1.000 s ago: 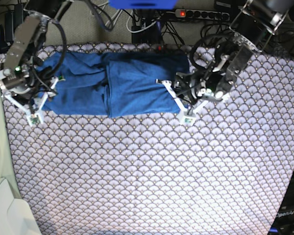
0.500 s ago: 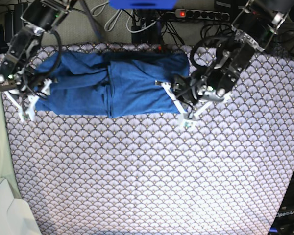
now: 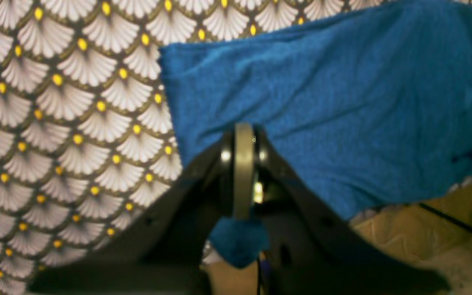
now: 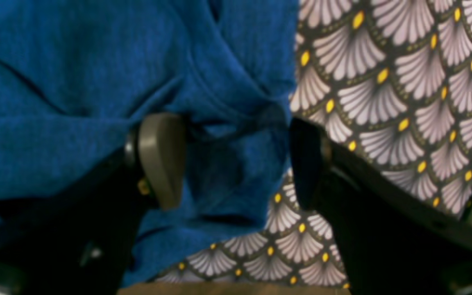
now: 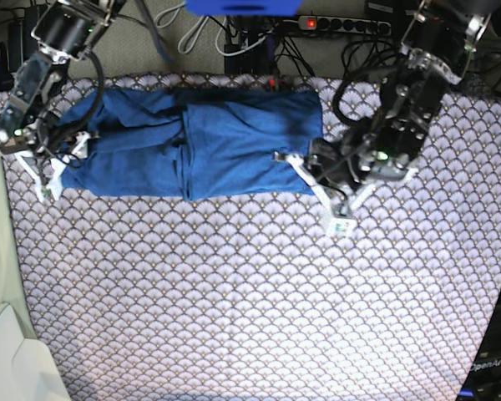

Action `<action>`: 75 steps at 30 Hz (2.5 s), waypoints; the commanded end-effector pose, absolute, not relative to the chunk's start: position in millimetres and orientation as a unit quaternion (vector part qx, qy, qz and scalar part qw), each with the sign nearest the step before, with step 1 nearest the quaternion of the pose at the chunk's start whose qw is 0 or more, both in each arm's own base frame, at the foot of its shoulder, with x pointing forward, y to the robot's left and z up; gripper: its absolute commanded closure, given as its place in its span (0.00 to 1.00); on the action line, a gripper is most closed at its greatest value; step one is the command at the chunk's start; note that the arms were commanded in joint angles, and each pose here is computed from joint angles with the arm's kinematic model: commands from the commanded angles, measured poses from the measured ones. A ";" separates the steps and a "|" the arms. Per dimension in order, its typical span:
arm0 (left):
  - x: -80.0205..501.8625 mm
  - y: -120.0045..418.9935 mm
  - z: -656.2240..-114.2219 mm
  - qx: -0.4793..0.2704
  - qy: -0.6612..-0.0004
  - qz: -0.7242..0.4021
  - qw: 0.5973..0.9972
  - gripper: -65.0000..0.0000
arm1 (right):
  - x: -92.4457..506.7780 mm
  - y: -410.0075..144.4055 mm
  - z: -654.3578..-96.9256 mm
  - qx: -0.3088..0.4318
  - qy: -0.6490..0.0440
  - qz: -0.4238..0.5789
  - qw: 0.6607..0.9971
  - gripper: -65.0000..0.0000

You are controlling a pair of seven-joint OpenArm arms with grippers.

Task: Fold the T-shirt properly
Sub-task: 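Release the shirt and raise both grippers away from the bundle, then grasp the blue strip's end with the right gripper and lift it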

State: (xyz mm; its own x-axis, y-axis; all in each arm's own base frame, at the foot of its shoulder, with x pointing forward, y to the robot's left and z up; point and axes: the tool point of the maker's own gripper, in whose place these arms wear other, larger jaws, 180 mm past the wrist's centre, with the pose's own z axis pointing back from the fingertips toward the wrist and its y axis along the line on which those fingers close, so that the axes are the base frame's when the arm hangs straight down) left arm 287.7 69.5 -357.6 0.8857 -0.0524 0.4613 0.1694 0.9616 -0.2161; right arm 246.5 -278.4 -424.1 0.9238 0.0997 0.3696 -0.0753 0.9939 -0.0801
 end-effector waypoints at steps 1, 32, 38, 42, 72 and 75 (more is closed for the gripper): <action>300.3 73.1 -340.8 -0.128 -0.258 -0.051 0.956 1.00 | 252.2 -282.6 -419.9 -0.039 -0.198 0.046 0.978 0.38; 270.6 270.5 -323.5 0.012 -0.271 0.157 0.950 1.00 | 253.9 -263.9 -388.5 -0.058 -0.210 0.050 0.975 1.00; 258.5 297.7 -319.8 0.031 -0.274 0.192 0.942 1.00 | 253.8 -254.4 -357.0 -0.085 -0.224 0.057 0.969 1.00; 257.3 307.0 -315.5 0.037 -0.279 0.204 0.937 1.00 | 261.0 -230.1 -341.3 -0.083 -0.245 0.079 0.963 1.00; 260.5 389.5 -246.6 0.121 -0.349 0.248 0.895 1.00 | 263.4 57.6 -310.7 0.232 -0.354 0.282 0.861 1.00; 259.9 390.3 -246.8 0.123 -0.349 0.248 0.895 1.00 | 266.4 66.7 -318.0 0.240 -0.347 0.289 0.859 1.00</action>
